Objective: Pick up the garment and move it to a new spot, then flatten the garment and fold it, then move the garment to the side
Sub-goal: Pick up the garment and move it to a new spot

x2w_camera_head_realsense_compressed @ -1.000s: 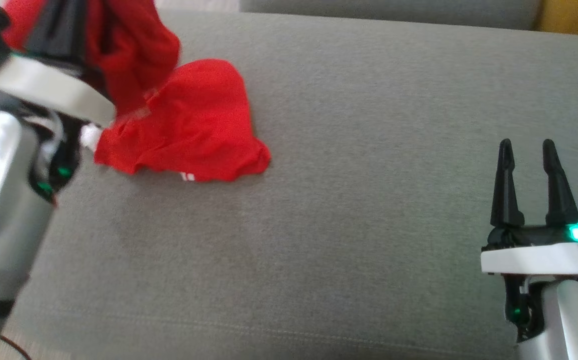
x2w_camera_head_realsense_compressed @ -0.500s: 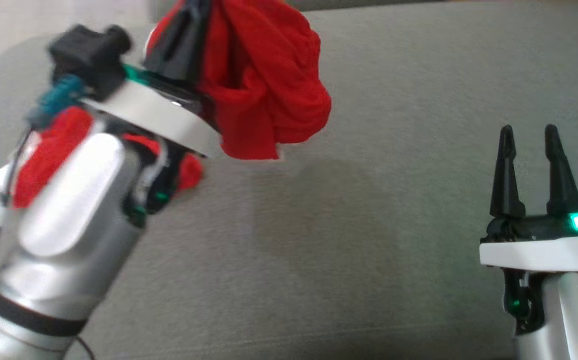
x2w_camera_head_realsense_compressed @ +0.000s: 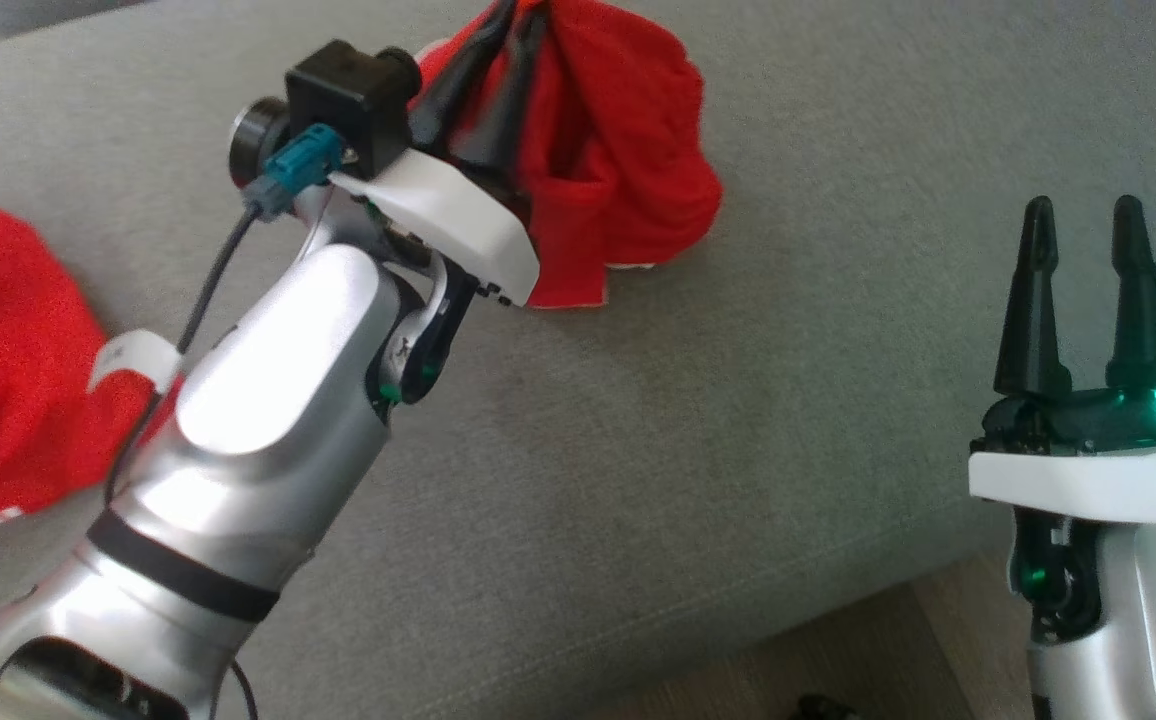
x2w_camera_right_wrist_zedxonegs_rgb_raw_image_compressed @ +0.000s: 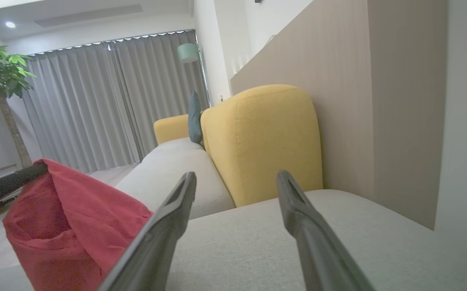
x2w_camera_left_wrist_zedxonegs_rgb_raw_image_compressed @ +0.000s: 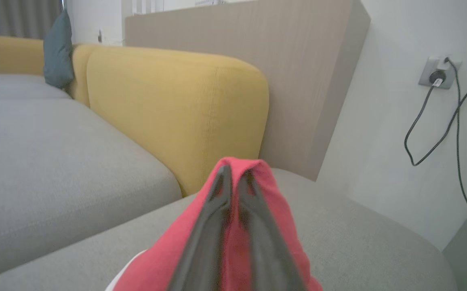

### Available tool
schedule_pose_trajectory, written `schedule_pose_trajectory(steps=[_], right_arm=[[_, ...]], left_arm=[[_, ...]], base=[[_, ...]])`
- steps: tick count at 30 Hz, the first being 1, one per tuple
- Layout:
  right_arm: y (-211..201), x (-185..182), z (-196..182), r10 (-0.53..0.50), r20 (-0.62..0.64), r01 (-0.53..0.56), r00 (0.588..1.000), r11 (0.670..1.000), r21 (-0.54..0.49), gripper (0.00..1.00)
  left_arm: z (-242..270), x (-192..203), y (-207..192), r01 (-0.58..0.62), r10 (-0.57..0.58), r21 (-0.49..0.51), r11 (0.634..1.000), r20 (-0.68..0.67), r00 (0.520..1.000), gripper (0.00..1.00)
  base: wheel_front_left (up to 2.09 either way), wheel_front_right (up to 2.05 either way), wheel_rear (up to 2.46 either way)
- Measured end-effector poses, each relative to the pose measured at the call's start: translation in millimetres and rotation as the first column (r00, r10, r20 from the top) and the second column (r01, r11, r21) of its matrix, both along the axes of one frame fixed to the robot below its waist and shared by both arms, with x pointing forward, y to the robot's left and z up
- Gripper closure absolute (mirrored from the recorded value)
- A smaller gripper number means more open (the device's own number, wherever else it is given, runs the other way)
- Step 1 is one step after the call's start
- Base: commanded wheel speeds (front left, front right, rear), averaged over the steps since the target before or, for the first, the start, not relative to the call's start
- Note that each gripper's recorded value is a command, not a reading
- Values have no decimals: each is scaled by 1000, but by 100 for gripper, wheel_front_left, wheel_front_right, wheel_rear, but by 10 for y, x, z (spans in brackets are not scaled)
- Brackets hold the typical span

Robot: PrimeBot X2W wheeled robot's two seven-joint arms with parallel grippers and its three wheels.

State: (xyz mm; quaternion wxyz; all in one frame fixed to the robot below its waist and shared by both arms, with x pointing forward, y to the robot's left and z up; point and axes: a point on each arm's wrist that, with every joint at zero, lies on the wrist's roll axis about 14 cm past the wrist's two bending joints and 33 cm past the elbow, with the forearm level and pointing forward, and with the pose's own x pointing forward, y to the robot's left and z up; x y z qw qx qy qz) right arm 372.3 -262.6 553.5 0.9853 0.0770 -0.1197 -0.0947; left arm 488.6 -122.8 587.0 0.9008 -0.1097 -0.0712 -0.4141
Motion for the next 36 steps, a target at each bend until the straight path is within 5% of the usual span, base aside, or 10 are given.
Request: schedule_pose_trajectory(steps=[6, 12, 17, 26, 31, 36], right_arm=[[-109, -27, -96, -37, -35, 36, 999, 999, -11, 0], [61, 113, -83, 20, -24, -21, 1000, 1000, -20, 0], [409, 296, -87, 125, -20, -126, 992, 991, -44, 0], [992, 307, -164, 286, -47, -289, 957, 956, -57, 0], [1189, 296, -141, 340, -43, -342, 940, 938, -60, 0], [1307, 323, -148, 371, -46, -373, 928, 926, -64, 0]], left_arm=[[-374, 55, -130, 13, -12, 23, 1000, -65, 998, 0], [-316, 173, 267, -98, 99, 31, 995, -43, 994, 0], [-287, 82, 1045, -294, 294, 51, 955, 2, 956, 0], [-628, -670, 2067, -533, 540, 108, 839, -58, 839, 0], [-604, -984, 2360, -628, 632, 71, 775, -78, 771, 0], [-462, -1057, 2404, -643, 644, 28, 765, -51, 764, 0]], base=[[0, 0, 0], [0, 0, 0], [0, 0, 0], [0, 0, 0], [0, 0, 0], [0, 0, 0]])
